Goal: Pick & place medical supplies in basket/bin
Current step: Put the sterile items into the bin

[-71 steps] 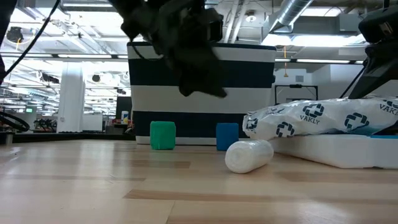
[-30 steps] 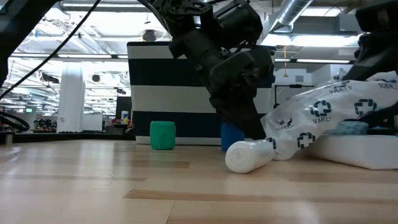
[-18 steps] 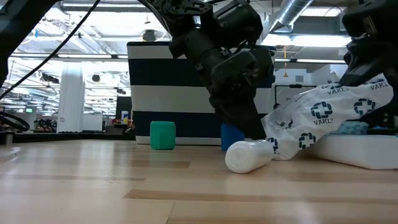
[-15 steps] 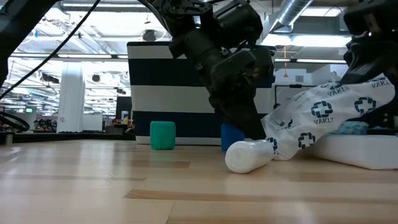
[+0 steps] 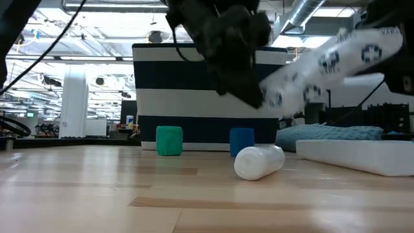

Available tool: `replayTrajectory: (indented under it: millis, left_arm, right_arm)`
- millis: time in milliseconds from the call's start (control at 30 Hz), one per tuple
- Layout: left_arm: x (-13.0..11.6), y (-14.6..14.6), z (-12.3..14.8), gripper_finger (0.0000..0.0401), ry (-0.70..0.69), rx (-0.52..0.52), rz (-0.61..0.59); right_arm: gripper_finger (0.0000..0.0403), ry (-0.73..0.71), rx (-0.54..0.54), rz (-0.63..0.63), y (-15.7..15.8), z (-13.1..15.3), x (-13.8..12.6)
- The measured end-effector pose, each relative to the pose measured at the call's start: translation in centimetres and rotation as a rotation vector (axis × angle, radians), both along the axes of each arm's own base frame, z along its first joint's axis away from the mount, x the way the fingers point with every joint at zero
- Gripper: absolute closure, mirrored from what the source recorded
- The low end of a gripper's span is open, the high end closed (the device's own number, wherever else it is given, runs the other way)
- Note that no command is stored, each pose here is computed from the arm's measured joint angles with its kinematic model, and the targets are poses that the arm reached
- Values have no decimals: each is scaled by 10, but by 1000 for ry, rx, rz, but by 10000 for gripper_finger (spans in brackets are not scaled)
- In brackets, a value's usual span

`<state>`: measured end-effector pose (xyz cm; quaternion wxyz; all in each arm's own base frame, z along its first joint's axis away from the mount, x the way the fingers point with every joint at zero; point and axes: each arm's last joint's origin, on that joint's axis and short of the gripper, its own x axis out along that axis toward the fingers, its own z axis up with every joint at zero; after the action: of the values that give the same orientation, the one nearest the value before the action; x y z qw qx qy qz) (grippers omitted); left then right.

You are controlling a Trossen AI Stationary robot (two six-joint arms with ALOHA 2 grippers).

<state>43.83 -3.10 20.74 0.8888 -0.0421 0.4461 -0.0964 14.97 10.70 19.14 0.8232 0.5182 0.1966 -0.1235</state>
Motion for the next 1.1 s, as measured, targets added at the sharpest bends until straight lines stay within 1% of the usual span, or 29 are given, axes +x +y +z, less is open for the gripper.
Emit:
replayTrajectory:
  millis: [100, 200, 400, 567, 667, 800, 900, 1000, 1100]
  left_arm:
    - [-13, -1, 22, 333, 4, 13, -10]
    - [-29, -4, 46, 333, 8, 14, -20]
    - [-61, -10, 91, 333, -24, 49, 21]
    - [-88, -19, 128, 333, -100, 29, 38]
    - [-108, -24, 152, 333, -171, 26, 73]
    - [-135, -32, 182, 333, -279, 52, 120]
    - [-156, -39, 201, 333, -420, 56, 150]
    - [-175, -44, 206, 333, -568, 18, 148]
    - [-194, -44, 197, 333, -660, -22, 147]
  right_arm:
    - [242, -57, -22, 12, -3, 13, -2]
    - [241, -120, -70, 21, -5, 32, -1]
    - [242, -207, -220, 44, -10, 70, 7]
    - [242, -262, -362, 38, -18, 103, 16]
    - [242, -288, -446, 3, -25, 122, 19]
    - [242, -318, -539, -50, -37, 146, 23]
    - [242, -329, -599, -84, -44, 161, 26]
    - [242, -329, -661, -108, -50, 176, 33]
    - [242, -322, -707, -110, -55, 194, 43]
